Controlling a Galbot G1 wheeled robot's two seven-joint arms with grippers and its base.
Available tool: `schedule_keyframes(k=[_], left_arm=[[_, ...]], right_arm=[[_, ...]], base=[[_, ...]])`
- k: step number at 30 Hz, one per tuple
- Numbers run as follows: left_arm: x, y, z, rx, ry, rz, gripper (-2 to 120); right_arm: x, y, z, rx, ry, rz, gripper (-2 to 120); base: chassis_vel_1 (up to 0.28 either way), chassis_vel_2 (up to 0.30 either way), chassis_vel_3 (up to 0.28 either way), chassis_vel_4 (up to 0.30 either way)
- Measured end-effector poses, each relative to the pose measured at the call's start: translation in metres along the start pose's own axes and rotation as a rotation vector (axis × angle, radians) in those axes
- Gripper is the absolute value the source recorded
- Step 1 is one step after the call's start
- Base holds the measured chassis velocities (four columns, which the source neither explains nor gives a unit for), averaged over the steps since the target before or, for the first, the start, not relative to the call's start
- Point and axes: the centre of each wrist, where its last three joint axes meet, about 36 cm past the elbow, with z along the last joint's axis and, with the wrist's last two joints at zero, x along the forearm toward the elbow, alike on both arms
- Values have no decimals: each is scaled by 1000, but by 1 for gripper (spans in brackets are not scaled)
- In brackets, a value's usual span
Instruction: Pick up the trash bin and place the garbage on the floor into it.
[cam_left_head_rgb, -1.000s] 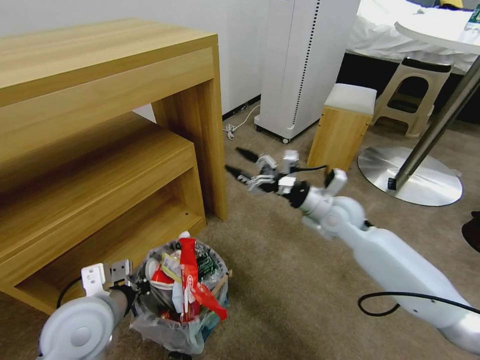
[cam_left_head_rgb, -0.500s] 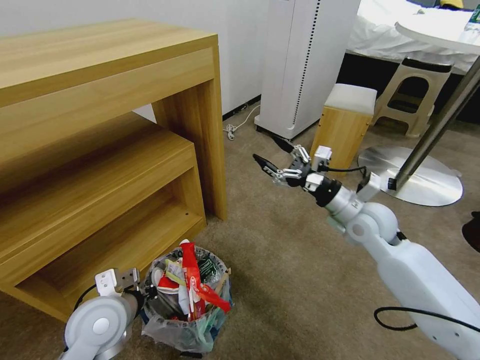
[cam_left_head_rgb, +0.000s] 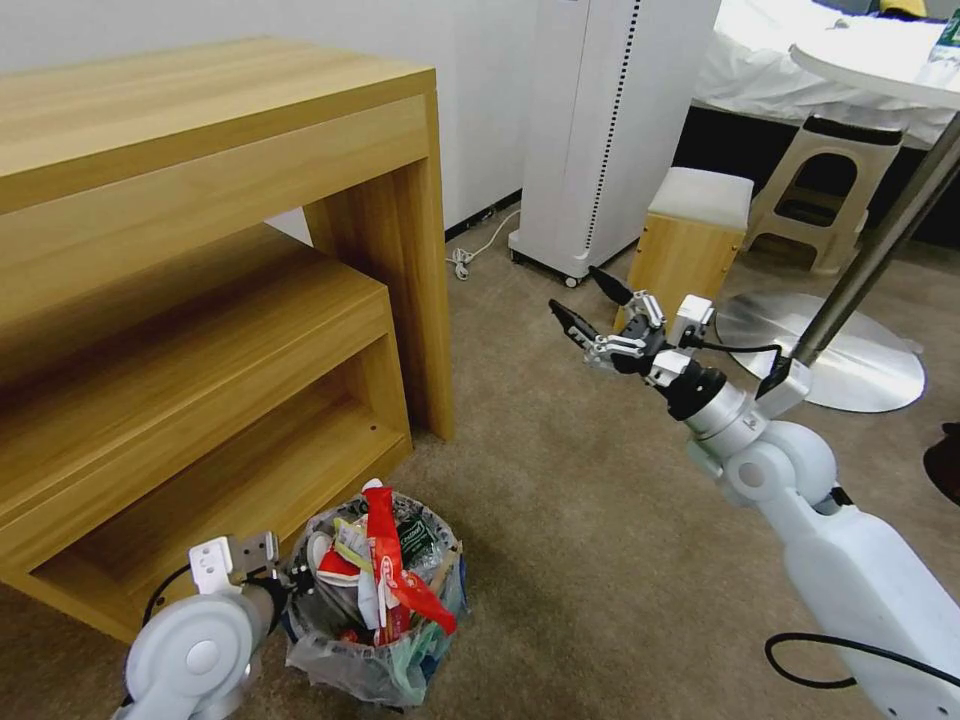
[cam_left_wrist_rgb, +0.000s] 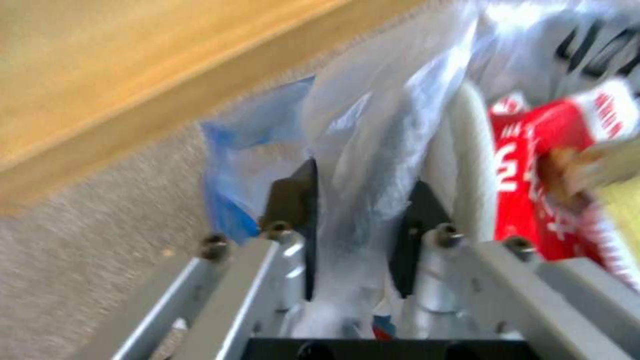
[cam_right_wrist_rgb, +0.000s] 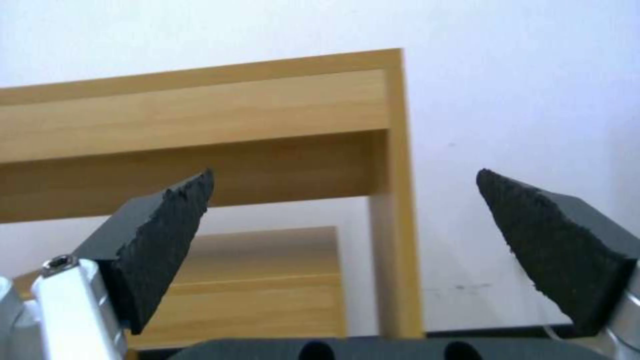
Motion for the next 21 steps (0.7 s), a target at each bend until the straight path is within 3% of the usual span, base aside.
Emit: schedule_keyframes(k=[4, 8, 10, 13, 14, 17, 18, 21], left_arm=[[15, 0, -3, -31, -30, -27, 43], [38, -4, -5, -51, -83, -30, 62], [42, -6, -6, -52, -95, -27, 64], [58, -13, -3, -74, -214, -13, 80], [58, -13, -3, -74, -214, -13, 80], [64, -15, 4, -149, -390, 2, 95], [64, -15, 4, -149, -390, 2, 95], [68, -16, 18, -192, -545, 66, 99]], right_arm=[[13, -1, -4, 46, 17, 70, 100], [34, 0, -15, 174, 68, 222, 100], [37, 0, -18, 192, 71, 246, 100], [59, 13, -36, 272, 94, 414, 100], [59, 13, -36, 272, 94, 414, 100], [94, 38, -54, 291, 134, 667, 100], [94, 38, -54, 291, 134, 667, 100], [125, 51, -49, 333, 115, 795, 100]], base=[[0, 0, 0, 0], [0, 0, 0, 0], [0, 0, 0, 0], [0, 0, 0, 0], [0, 0, 0, 0], [0, 0, 0, 0], [0, 0, 0, 0], [0, 0, 0, 0]])
